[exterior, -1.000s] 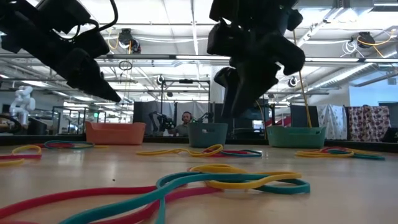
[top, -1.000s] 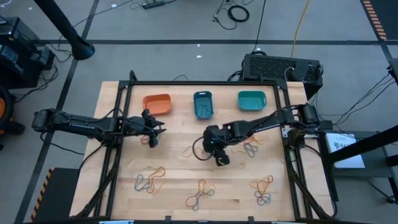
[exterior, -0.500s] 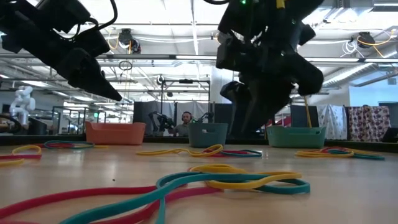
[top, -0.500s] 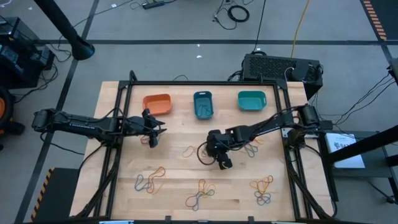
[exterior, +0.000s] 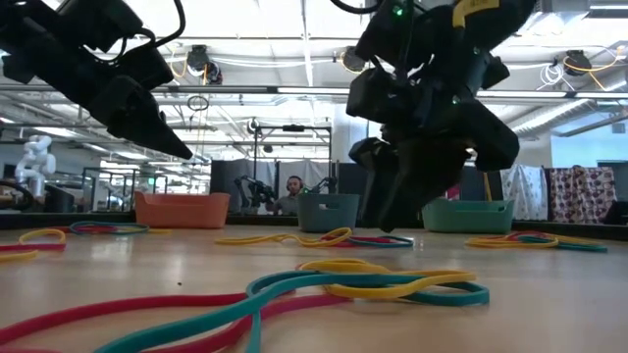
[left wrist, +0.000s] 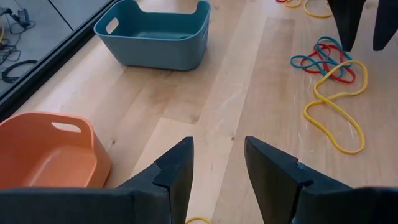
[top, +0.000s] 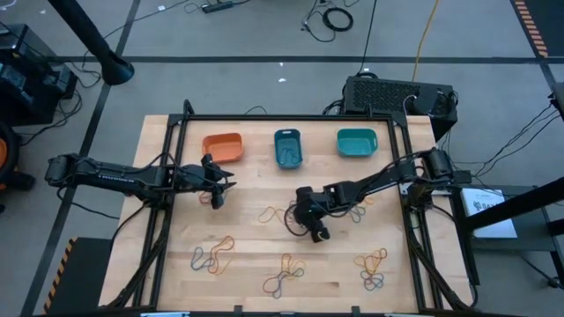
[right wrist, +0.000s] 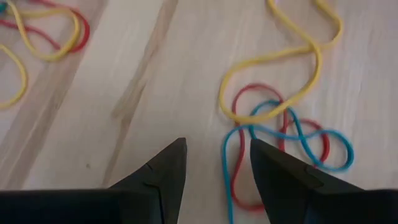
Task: Sort rubber bands into baskets
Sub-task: Put the blue rubber band into the blue bin
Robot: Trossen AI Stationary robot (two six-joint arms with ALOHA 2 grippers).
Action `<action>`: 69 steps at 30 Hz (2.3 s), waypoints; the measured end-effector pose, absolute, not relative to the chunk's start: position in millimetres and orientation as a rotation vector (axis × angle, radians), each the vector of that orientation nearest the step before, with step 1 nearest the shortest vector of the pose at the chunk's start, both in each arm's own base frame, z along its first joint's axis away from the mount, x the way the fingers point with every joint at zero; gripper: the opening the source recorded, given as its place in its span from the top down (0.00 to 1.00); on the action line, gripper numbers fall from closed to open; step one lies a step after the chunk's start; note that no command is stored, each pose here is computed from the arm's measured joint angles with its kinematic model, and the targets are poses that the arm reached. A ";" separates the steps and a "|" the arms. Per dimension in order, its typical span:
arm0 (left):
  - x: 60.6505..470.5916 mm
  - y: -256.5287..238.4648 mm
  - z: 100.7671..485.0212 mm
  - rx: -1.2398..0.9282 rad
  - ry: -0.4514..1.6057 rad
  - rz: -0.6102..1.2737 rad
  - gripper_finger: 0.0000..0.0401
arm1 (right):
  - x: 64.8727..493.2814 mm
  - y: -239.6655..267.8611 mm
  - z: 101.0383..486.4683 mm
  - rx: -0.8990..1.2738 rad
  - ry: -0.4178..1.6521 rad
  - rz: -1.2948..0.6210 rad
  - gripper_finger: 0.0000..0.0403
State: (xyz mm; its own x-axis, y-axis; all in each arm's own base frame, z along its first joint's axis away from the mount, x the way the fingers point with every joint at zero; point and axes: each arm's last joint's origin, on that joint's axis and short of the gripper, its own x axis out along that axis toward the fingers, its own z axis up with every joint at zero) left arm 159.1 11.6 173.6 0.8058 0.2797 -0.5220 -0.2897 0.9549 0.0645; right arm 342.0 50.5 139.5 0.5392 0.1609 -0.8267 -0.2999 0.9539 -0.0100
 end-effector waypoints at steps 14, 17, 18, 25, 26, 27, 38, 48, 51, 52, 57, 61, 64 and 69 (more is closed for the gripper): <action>159.1 11.6 173.6 -0.019 0.556 0.305 0.62 | 338.6 50.8 133.2 -0.096 0.941 0.285 0.58; 159.1 11.6 173.6 -0.019 0.556 0.305 0.62 | 338.5 51.7 133.2 -0.085 0.941 0.298 0.58; 159.1 11.7 173.6 -0.019 0.556 0.305 0.62 | 338.5 51.5 133.2 -0.086 0.941 0.295 0.58; 159.1 11.7 173.5 -0.019 0.557 0.305 0.62 | 340.9 51.5 119.5 -0.085 0.970 0.293 0.58; 159.1 11.6 173.5 -0.019 0.557 0.305 0.62 | 341.7 51.6 117.7 -0.085 0.973 0.294 0.58; 159.1 11.7 173.5 -0.019 0.557 0.305 0.62 | 342.1 51.6 116.0 -0.085 0.975 0.294 0.58; 159.1 11.7 173.5 -0.019 0.557 0.305 0.62 | 346.1 41.1 116.2 -0.072 0.945 0.267 0.80; 159.1 11.6 173.5 -0.019 0.557 0.305 0.62 | 342.8 32.5 131.5 -0.071 0.969 0.228 0.98; 159.1 11.7 173.5 -0.019 0.556 0.305 0.62 | 343.4 32.7 154.8 -0.071 0.939 0.227 0.99; 159.1 11.7 173.5 -0.019 0.556 0.305 0.62 | 342.7 32.9 161.7 -0.068 0.931 0.226 0.99; 159.1 11.7 173.6 -0.019 0.556 0.305 0.62 | 338.2 33.7 191.5 -0.091 0.890 0.211 1.00; 159.1 11.6 173.5 -0.019 0.556 0.305 0.62 | 337.4 32.1 216.8 -0.170 0.815 0.162 1.00; 159.1 11.6 173.5 -0.019 0.556 0.305 0.62 | 338.9 30.0 232.5 -0.242 0.765 0.118 1.00; 159.1 11.6 173.5 -0.019 0.556 0.305 0.62 | 344.6 25.3 251.4 -0.381 0.711 0.065 1.00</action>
